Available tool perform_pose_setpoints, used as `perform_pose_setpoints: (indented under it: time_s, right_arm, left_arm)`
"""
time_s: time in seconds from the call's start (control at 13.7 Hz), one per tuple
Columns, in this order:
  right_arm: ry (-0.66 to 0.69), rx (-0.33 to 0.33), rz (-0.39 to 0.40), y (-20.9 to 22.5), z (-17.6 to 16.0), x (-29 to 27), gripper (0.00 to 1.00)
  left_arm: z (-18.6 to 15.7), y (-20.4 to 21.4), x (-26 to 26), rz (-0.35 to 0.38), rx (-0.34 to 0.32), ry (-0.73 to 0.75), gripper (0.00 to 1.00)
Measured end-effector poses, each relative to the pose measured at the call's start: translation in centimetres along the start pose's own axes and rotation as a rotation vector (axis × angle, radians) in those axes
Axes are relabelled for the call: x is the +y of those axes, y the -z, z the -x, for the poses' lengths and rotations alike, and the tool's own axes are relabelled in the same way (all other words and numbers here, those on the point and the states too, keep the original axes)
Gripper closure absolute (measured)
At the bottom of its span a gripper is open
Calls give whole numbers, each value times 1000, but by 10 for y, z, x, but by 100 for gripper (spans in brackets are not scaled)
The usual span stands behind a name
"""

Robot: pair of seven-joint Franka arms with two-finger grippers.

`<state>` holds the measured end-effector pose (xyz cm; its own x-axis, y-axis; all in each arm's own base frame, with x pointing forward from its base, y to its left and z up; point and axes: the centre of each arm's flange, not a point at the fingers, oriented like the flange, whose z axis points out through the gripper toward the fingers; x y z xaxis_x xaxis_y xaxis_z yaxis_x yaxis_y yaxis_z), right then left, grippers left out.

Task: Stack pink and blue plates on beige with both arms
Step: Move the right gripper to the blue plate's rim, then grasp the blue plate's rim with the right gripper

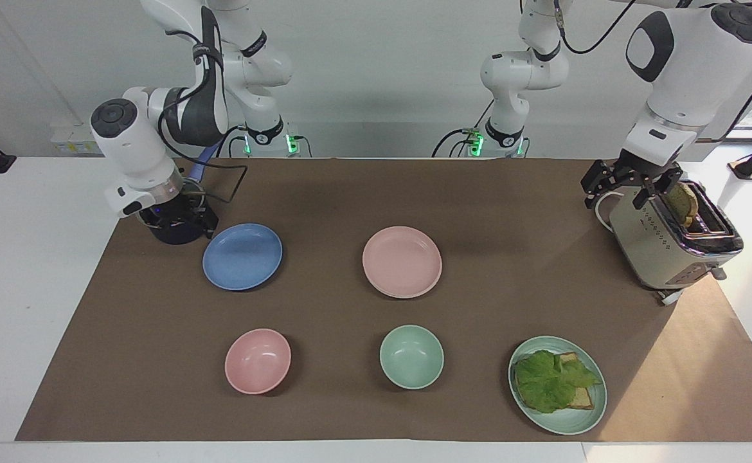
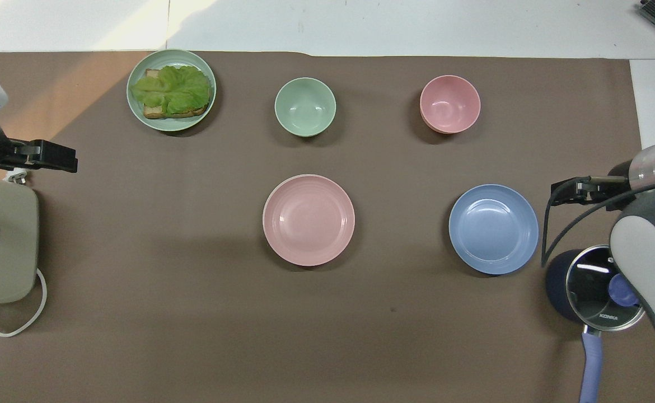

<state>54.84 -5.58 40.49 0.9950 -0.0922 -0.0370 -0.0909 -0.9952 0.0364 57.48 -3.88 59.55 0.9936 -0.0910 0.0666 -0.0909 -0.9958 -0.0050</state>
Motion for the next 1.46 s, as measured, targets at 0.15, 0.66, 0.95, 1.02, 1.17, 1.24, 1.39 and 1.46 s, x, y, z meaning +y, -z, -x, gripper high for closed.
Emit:
perform_pose_setpoints:
  time_s: [0.15, 0.66, 0.95, 1.02, 1.17, 1.24, 1.39, 1.46]
  right_arm:
    - [4, 2, -1, -25, 3, 7, 0]
    - [-40, -7, -48, -85, 10, 12, 35]
    - [-55, -12, -68, -92, 8, 10, 43]
    - [-56, -12, -70, -92, 8, 10, 43]
    - [-56, -11, -71, -92, 8, 10, 43]
    - [-56, -11, -71, -92, 8, 10, 44]
    - [-56, -12, -71, -92, 8, 10, 54]
    - [-56, -12, -71, -93, 8, 10, 55]
  left_arm:
    - [0, 0, 0, 0, 0, 0, 0]
    - [0, 0, 0, 0, -1, 0, 0]
    - [0, 0, 0, 0, -1, 0, 0]
    - [0, 0, 0, 0, -1, 0, 0]
    - [0, 0, 0, 0, -1, 0, 0]
    - [0, 0, 0, 0, -1, 0, 0]
    - [0, 0, 0, 0, -1, 0, 0]
    - [0, 0, 0, 0, -1, 0, 0]
